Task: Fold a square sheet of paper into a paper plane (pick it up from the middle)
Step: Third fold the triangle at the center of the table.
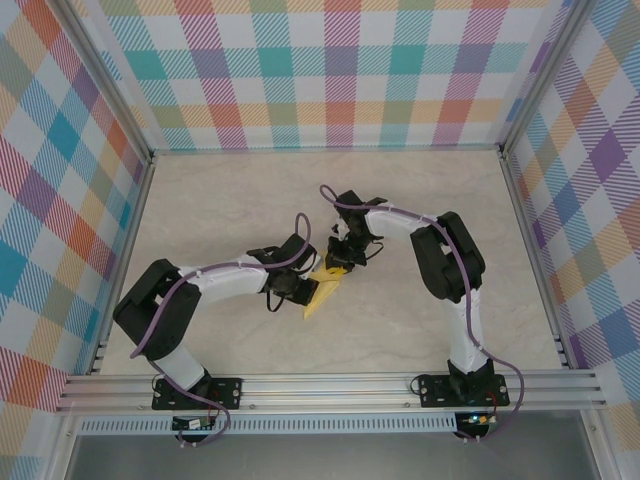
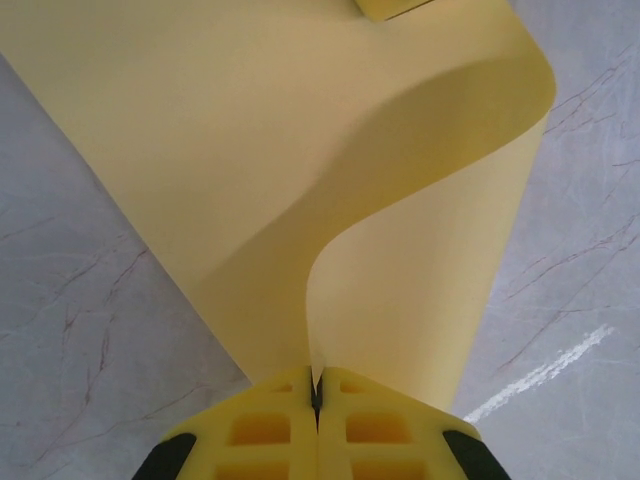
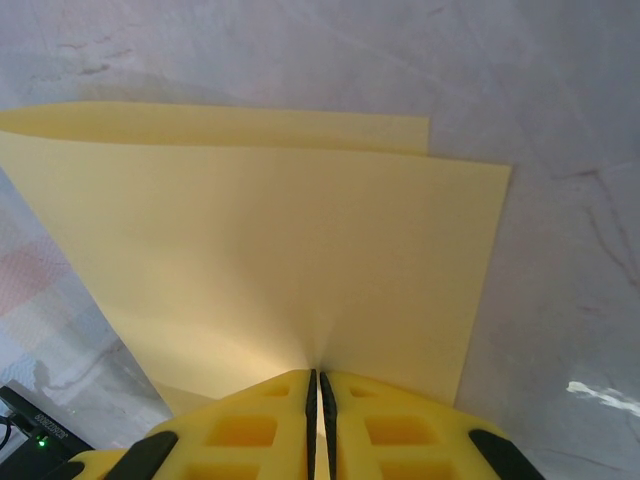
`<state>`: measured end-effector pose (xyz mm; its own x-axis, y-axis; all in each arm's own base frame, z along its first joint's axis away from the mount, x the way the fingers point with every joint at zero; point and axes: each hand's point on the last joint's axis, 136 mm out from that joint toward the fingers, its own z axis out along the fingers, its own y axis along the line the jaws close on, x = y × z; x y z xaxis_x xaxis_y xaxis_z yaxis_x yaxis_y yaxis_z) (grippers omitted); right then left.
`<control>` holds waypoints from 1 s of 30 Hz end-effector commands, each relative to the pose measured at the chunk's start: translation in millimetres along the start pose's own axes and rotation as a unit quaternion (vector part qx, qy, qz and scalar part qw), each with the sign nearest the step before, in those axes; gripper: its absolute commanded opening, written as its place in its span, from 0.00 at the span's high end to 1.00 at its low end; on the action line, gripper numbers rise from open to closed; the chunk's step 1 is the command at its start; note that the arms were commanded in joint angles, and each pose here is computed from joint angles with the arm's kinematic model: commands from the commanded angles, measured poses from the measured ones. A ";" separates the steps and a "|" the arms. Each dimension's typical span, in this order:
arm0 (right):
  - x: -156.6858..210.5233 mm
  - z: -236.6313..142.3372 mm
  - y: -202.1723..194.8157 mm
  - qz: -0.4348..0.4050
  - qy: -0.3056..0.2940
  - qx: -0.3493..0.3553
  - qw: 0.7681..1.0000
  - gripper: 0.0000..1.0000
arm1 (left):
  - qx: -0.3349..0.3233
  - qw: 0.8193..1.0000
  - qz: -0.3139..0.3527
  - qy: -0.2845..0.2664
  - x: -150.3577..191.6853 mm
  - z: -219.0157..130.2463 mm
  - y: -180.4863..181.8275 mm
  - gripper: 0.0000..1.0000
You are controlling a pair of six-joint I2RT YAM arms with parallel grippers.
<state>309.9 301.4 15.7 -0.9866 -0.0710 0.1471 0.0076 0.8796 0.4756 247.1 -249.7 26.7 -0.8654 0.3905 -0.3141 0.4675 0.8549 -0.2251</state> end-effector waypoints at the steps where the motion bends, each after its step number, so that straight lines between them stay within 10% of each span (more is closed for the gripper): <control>1: 11.2 14.1 -23.6 0.022 0.028 0.046 0.998 0.86 | -0.006 1.000 -0.001 0.004 -3.3 0.1 5.0 1.00; 30: 13.4 17.0 -28.3 0.027 0.032 0.052 0.998 0.86 | -0.017 1.000 -0.010 0.010 2.2 3.1 10.5 1.00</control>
<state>309.7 301.2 15.7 -0.9864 -0.0706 0.1486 0.0086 0.8801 0.4748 247.9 -246.1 19.3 -0.8694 0.3927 -0.2998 0.4605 0.8639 -0.2039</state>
